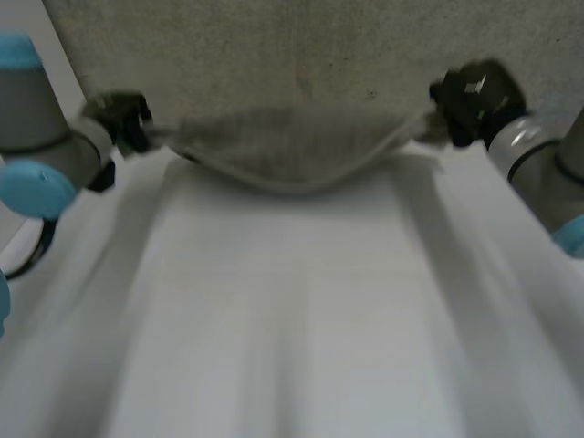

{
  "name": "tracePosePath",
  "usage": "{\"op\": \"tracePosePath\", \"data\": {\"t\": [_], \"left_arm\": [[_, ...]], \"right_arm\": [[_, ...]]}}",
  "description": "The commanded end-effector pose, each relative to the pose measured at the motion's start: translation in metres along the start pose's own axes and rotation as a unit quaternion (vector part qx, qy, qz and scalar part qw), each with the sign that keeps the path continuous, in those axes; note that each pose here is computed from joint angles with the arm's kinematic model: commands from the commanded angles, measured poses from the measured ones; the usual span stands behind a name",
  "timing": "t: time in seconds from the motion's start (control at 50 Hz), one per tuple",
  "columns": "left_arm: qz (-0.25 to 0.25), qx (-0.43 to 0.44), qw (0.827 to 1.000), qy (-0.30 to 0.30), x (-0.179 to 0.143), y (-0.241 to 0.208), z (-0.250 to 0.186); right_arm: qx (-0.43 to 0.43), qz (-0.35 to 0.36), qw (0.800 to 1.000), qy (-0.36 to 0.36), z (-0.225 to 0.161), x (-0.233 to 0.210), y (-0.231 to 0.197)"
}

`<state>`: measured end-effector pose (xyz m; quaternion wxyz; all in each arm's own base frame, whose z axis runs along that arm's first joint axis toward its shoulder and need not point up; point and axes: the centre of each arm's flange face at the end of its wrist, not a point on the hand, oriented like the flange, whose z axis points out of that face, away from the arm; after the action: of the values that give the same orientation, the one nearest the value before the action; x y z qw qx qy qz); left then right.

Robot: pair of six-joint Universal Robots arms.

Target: Fold the towel.

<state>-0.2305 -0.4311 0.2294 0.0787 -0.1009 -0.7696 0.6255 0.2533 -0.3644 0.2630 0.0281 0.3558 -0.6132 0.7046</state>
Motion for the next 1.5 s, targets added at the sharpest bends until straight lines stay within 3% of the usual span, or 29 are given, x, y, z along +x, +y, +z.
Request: {"op": "tracePosePath", "data": {"t": [0.02,0.1,0.16,0.28,0.5,0.66,0.9,1.0,1.16,1.5], "left_arm": [[0.113,-0.041,0.993,0.018,0.004,0.075,-0.004],[0.184,-0.024,0.982,0.025,0.008,0.083,-0.022],[0.204,0.012,0.978,0.036,0.01,0.073,-0.034],[0.209,0.07,0.974,0.043,0.003,0.045,-0.061],[0.207,0.08,0.975,0.014,-0.027,0.024,-0.097],[0.202,0.065,0.977,0.007,-0.049,0.029,-0.115],[0.207,0.029,0.977,0.046,-0.038,0.051,-0.138],[0.22,0.021,0.974,0.052,-0.037,0.058,-0.127],[0.231,-0.026,0.97,0.068,-0.022,0.082,-0.071],[0.258,-0.051,0.964,0.034,-0.003,0.101,0.018]], "right_arm": [[-0.078,-0.003,0.996,-0.05,0.001,-0.037,0.06],[-0.091,-0.012,0.995,-0.048,-0.001,-0.035,0.066],[-0.084,-0.013,0.996,-0.039,-0.004,-0.028,0.058],[-0.063,-0.017,0.998,-0.022,-0.02,-0.012,0.028],[-0.109,-0.011,0.994,-0.021,-0.06,0.016,0.013],[-0.151,-0.053,0.986,-0.04,-0.089,0.042,0.008],[-0.165,-0.069,0.982,-0.067,-0.1,0.044,0.005],[-0.148,-0.061,0.986,-0.055,-0.084,0.043,0.016],[-0.183,-0.008,0.981,-0.067,-0.03,0.028,0.076],[-0.175,-0.044,0.984,0.0,0.042,0.006,0.124]]}}
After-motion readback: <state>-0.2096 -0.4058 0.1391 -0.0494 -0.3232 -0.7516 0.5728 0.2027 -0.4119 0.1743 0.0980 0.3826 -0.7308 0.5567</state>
